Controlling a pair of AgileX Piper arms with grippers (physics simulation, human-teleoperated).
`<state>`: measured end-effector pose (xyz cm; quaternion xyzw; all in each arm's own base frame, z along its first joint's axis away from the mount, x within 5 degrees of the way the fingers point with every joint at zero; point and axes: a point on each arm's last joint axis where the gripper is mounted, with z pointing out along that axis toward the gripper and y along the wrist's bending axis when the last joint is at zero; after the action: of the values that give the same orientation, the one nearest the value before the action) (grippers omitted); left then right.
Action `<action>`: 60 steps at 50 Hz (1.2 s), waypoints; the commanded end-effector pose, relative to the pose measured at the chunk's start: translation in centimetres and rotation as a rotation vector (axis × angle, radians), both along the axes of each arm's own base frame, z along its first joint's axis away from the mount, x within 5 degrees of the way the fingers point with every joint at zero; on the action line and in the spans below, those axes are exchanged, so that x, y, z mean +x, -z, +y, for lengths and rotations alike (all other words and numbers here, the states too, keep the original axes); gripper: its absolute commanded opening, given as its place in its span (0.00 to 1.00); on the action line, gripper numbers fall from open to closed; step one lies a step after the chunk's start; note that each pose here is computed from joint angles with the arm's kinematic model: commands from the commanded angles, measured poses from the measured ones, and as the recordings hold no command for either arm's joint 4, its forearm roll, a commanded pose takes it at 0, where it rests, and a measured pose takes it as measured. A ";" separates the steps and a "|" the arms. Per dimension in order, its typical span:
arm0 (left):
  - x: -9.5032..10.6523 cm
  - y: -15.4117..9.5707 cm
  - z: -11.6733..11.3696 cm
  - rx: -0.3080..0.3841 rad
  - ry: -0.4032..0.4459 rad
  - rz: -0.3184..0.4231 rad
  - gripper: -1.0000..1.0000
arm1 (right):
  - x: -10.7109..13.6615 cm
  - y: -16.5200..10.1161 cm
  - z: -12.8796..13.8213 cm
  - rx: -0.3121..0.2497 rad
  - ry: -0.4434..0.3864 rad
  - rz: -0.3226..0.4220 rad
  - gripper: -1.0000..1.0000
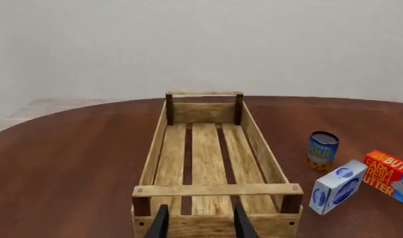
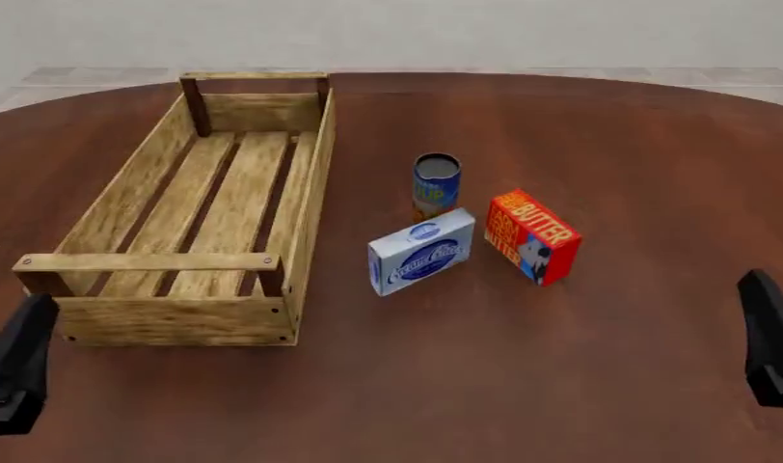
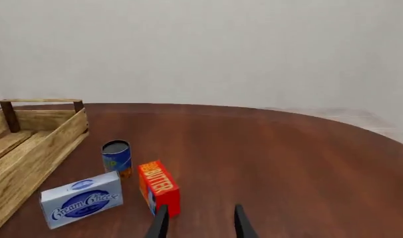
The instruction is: Pick up the cream cheese and put it in the tray.
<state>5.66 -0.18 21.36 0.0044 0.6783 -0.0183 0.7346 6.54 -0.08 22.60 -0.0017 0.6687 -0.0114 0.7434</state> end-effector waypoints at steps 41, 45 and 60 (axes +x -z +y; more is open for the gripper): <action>-0.4 -6.4 -0.5 -0.066 0.101 -0.002 1.00 | -0.4 1.1 0.2 0.014 -0.032 0.026 1.00; 0.0 -7.0 -0.9 -0.031 0.151 0.014 1.00 | -0.8 1.3 0.2 0.011 -0.035 0.029 1.00; 3.0 -8.0 -2.4 0.017 0.262 0.064 1.00 | -0.9 1.6 0.3 0.013 -0.055 0.051 1.00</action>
<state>7.10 -1.60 28.55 0.0649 0.6889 -0.0925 0.7160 5.78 0.18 21.21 -0.0118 0.6829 0.0104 0.7303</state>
